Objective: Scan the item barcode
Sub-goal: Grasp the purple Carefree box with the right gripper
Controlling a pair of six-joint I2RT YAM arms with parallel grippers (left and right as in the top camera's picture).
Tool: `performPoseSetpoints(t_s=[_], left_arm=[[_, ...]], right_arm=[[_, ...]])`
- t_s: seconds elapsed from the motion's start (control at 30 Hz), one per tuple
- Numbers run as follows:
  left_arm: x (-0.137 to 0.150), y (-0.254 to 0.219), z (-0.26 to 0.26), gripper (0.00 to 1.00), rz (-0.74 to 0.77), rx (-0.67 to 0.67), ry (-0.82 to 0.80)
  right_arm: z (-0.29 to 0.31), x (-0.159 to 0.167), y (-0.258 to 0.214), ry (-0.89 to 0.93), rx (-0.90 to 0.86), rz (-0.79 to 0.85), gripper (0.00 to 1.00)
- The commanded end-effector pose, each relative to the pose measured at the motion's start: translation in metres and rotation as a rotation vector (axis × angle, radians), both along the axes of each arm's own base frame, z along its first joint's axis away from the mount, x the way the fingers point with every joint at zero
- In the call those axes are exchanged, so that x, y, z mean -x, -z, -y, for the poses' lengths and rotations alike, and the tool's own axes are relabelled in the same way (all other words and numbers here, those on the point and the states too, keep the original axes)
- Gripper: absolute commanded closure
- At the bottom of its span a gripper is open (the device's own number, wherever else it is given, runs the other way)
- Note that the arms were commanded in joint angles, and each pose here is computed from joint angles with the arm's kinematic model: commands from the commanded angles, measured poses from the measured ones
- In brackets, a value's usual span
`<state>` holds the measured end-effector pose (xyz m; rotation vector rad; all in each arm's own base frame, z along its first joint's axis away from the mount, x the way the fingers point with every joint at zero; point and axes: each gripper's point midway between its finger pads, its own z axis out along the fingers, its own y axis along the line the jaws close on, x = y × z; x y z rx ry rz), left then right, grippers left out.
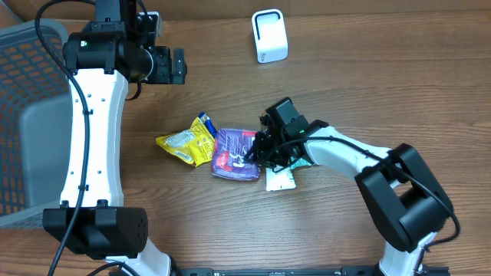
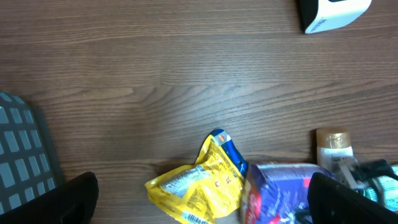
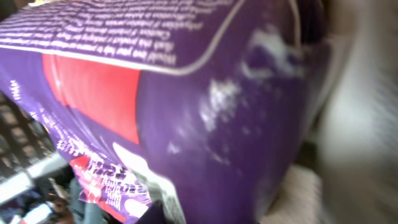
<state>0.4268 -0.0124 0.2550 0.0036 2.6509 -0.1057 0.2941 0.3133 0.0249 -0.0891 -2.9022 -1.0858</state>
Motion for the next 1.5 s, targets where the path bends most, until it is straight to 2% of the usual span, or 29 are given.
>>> performPoseSetpoints(t_s=[0.0, 0.23, 0.5, 0.63, 1.03, 1.1, 1.17, 1.23, 1.27, 1.47], left_arm=[[-0.001, 0.007, -0.003, 0.00, -0.016, -0.016, 0.013], [-0.001, 0.007, -0.003, 0.00, -0.016, -0.016, 0.013], [-0.001, 0.007, -0.003, 0.00, -0.016, -0.016, 0.014], [-0.001, 0.007, -0.003, 0.01, -0.016, -0.016, 0.014], [-0.001, 0.007, -0.003, 0.00, -0.016, -0.016, 0.013], [-0.001, 0.007, -0.003, 0.00, -0.016, -0.016, 0.013], [-0.001, 0.007, -0.003, 0.00, -0.016, -0.016, 0.013], [-0.001, 0.007, -0.003, 0.01, -0.016, -0.016, 0.013], [-0.001, 0.007, -0.003, 0.01, -0.016, -0.016, 0.013], [-0.001, 0.007, -0.003, 0.00, -0.016, -0.016, 0.013]], right_arm=[[0.002, -0.015, -0.043, -0.128, -0.019, 0.205, 0.94], [0.011, -0.010, -0.078, -0.428, 0.041, 0.393, 0.96], [0.028, -0.016, -0.070, -0.669, 0.161, 0.580, 0.96], [0.026, -0.018, -0.068, -0.801, 0.164, 0.685, 0.96], [0.005, -0.007, -0.047, -0.897, 0.149, 0.707, 0.96], [0.003, -0.006, -0.045, -0.902, 0.147, 0.705, 0.91], [0.002, -0.006, -0.043, -0.902, 0.147, 0.703, 0.72], [0.001, -0.008, -0.044, -0.880, 0.146, 0.698, 0.33], [0.000, -0.010, -0.045, -0.850, 0.146, 0.688, 0.19], [-0.013, -0.021, -0.069, -0.658, 0.018, 0.610, 0.08]])
